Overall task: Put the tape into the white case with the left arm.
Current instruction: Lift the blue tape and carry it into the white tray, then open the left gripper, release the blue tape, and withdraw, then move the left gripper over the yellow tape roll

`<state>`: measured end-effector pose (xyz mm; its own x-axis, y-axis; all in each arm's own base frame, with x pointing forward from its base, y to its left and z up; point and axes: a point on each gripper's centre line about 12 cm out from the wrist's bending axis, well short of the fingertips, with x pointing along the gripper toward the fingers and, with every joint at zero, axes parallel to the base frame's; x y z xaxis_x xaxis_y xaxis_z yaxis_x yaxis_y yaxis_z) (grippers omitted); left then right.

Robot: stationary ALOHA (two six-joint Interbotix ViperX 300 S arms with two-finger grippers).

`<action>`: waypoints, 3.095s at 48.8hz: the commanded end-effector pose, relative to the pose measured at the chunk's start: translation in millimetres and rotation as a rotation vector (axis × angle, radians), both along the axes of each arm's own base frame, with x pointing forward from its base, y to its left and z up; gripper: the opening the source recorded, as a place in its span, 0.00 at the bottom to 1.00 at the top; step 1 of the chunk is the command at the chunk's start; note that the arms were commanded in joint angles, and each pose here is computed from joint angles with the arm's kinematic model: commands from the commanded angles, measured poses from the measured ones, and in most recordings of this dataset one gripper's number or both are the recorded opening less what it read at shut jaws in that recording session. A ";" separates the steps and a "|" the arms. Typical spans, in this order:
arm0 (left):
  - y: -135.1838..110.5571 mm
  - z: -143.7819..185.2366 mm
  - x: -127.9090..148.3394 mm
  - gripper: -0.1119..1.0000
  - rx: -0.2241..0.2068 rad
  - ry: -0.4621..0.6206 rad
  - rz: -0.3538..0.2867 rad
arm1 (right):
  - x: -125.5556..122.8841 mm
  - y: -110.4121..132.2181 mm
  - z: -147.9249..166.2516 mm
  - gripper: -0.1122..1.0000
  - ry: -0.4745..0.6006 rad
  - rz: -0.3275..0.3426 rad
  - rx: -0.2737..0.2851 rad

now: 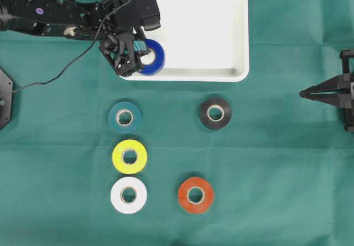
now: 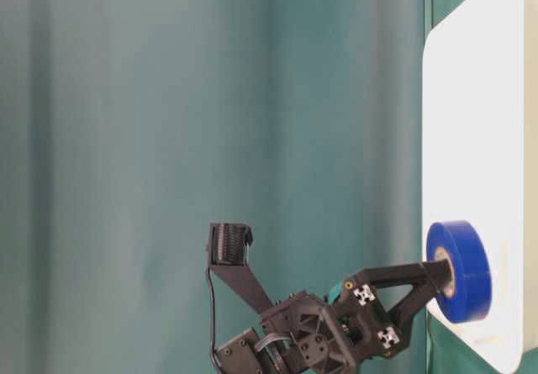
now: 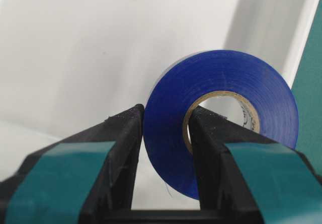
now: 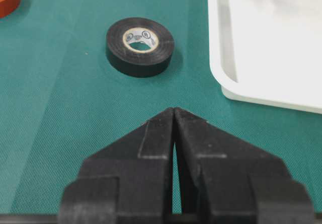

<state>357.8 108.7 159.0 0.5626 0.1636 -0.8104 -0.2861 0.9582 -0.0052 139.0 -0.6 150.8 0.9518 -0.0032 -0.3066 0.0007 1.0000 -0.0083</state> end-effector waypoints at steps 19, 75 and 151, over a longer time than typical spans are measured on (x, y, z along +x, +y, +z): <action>-0.1 8.3 1.4 0.95 0.013 -0.026 -0.007 | 2.3 -0.2 5.0 0.02 -0.015 -0.001 0.002; -52.3 65.6 -54.7 0.94 0.045 -0.194 -0.106 | 1.8 -0.2 5.3 0.02 -0.020 -0.002 0.001; -140.1 50.2 -81.8 0.94 0.018 -0.229 -0.400 | 1.8 -0.2 5.7 0.02 -0.023 -0.001 0.001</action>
